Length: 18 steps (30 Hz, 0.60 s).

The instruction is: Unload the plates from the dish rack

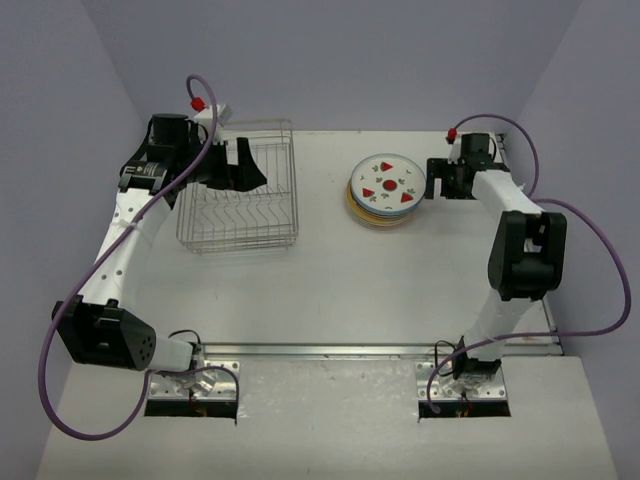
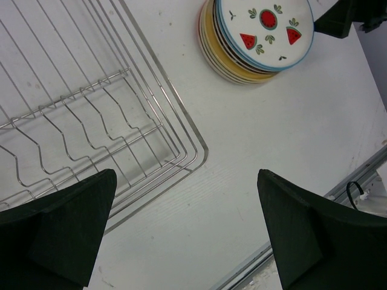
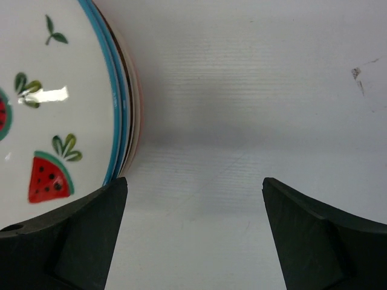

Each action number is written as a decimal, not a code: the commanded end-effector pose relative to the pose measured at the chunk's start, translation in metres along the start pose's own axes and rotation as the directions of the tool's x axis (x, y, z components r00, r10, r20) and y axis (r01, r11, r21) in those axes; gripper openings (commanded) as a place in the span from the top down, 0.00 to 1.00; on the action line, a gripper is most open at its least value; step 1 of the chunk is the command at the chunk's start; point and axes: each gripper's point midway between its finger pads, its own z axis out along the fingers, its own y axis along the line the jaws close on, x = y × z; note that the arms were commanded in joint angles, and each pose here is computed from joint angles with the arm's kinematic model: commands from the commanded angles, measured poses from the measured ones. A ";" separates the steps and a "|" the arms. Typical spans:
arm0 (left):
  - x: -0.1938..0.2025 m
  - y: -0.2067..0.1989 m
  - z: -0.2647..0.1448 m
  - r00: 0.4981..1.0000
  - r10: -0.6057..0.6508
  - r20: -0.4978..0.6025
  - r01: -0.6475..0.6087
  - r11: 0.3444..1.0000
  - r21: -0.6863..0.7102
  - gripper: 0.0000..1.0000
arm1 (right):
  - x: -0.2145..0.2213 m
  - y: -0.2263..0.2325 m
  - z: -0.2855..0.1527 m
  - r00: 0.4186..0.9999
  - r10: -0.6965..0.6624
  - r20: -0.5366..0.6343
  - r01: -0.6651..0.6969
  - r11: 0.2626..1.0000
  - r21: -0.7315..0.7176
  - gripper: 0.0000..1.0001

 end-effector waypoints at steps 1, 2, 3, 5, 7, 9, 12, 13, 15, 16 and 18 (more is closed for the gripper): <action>-0.023 0.004 -0.016 0.996 0.037 0.083 -0.031 0.997 -0.068 0.00 | -0.075 0.021 -0.087 0.968 -0.056 0.244 0.069 0.997 -0.042 0.04; -0.023 0.006 -0.017 0.996 0.038 0.084 -0.032 0.996 -0.080 0.00 | -0.083 0.025 -0.105 0.960 -0.065 0.273 0.084 0.995 -0.059 0.02; -0.023 0.009 -0.018 0.996 0.041 0.085 -0.033 0.994 -0.100 0.00 | -0.093 0.032 -0.132 0.945 -0.073 0.320 0.104 0.991 -0.080 0.01; -0.018 0.017 -0.017 0.996 0.052 0.072 -0.043 0.990 -0.132 0.00 | -0.096 0.039 -0.169 0.929 -0.082 0.361 0.128 0.986 -0.105 0.01; -0.011 0.027 -0.016 0.996 0.074 0.058 -0.063 0.982 -0.177 0.00 | -0.087 0.050 -0.195 0.920 -0.087 0.383 0.155 0.976 -0.151 0.01; -0.006 0.034 -0.021 0.993 0.100 0.062 -0.084 0.973 -0.217 0.00 | -0.067 0.057 -0.207 0.924 -0.078 0.374 0.161 0.968 -0.195 0.01; 0.009 0.054 -0.029 0.986 0.156 0.062 -0.128 0.938 -0.321 0.00 | -0.038 0.067 -0.244 0.905 -0.059 0.421 0.169 0.958 -0.230 0.01; 0.013 0.059 -0.033 0.983 0.170 0.064 -0.137 0.925 -0.354 0.00 | -0.022 0.071 -0.245 0.910 -0.045 0.413 0.162 0.954 -0.252 0.01; 0.023 0.067 -0.039 0.980 0.188 0.067 -0.146 0.904 -0.401 0.00 | 0.004 0.075 -0.241 0.921 -0.021 0.390 0.141 0.949 -0.283 0.01; 0.028 0.071 -0.042 0.980 0.189 0.067 -0.144 0.895 -0.421 0.00 | 0.016 0.077 -0.242 0.917 -0.014 0.398 0.141 0.946 -0.291 0.01; 0.037 0.076 -0.046 0.980 0.187 0.067 -0.137 0.880 -0.454 0.00 | 0.039 0.077 -0.242 0.910 -0.005 0.414 0.137 0.947 -0.290 0.01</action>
